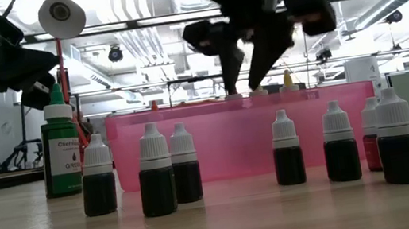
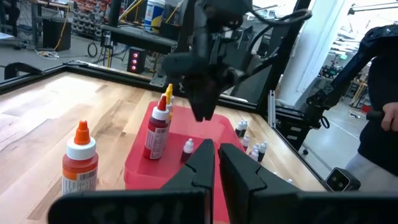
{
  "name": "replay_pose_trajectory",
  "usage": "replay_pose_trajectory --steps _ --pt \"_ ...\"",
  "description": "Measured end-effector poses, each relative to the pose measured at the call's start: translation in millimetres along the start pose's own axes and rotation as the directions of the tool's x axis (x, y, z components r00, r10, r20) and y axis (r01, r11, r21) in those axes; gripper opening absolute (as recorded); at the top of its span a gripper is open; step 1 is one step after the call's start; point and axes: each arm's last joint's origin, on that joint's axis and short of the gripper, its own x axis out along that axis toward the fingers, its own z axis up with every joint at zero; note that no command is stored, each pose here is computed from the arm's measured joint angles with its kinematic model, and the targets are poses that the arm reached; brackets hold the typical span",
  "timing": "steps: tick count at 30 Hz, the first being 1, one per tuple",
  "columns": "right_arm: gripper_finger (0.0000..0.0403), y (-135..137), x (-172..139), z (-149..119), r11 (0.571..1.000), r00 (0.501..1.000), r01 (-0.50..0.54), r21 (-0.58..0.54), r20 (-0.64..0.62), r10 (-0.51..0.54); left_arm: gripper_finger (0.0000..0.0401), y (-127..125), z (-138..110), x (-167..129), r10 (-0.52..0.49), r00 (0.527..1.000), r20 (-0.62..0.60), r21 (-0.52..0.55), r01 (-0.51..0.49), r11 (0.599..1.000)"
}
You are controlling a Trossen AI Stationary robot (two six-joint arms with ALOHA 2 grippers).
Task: Pick & Place food coloring
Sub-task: Put the small green food coloring bottle into the container
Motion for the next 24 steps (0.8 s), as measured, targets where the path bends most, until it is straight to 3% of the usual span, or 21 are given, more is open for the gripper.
replay_pose_trajectory --steps 16,24 --pt "0.0137 53 -55 31 0.999 0.994 0.004 0.035 0.106 -0.008 0.0 0 0 0 0.0 1.0 0.0 0.0 0.0 1.0" --pt "0.0146 97 -53 43 0.998 0.992 -0.063 0.015 0.108 0.061 0.0 0 0 0 0.0 1.0 0.001 0.0 0.0 1.0"
